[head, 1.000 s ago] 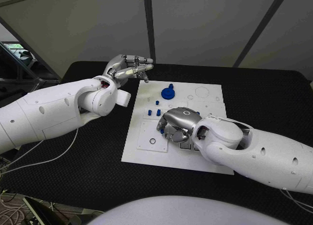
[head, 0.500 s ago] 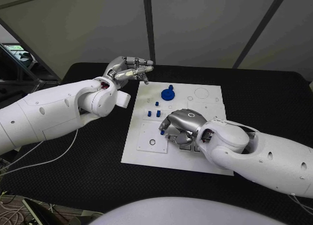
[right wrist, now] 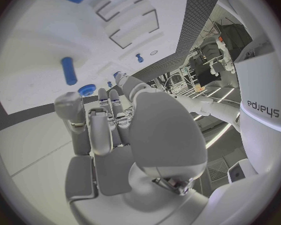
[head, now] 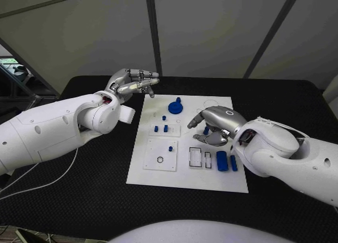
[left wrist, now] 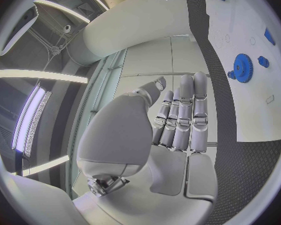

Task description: Assemble the parts on the task board

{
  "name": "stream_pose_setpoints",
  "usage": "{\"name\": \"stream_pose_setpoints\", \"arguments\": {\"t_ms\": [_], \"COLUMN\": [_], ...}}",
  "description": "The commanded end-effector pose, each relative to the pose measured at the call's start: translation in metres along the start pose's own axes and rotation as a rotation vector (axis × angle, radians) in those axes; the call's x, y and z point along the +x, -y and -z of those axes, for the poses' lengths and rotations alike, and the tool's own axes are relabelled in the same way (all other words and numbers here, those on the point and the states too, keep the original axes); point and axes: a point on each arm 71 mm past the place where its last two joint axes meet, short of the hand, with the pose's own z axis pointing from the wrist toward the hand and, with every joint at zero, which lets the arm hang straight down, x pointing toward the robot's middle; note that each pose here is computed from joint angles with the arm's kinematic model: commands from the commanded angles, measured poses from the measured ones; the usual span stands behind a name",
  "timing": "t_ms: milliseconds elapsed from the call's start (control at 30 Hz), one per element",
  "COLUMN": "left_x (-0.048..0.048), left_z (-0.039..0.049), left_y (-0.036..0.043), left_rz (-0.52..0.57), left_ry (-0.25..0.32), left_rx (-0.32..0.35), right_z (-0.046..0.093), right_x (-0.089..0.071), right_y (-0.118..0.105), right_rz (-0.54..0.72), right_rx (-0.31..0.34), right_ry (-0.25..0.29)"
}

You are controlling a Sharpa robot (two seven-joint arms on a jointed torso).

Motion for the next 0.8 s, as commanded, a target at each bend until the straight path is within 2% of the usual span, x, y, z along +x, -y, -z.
{"name": "stream_pose_setpoints", "arguments": {"t_ms": [33, 267, 800], "left_x": [0.0007, 0.0021, 0.0031], "left_z": [0.0, -0.0005, -0.0007], "left_y": [0.0004, -0.0012, -0.0028], "left_rz": [0.007, 0.01, 0.012], "left_ry": [-0.012, -0.015, -0.019], "left_rx": [0.002, 0.0, -0.005], "right_z": [0.003, 0.007, 0.003], "right_x": [-0.004, -0.008, -0.003], "right_y": [0.016, 0.037, 0.038], "right_rz": [-0.054, 0.02, 0.089], "right_rx": [0.052, 0.102, 0.107], "right_ry": [-0.024, -0.069, -0.13]}}
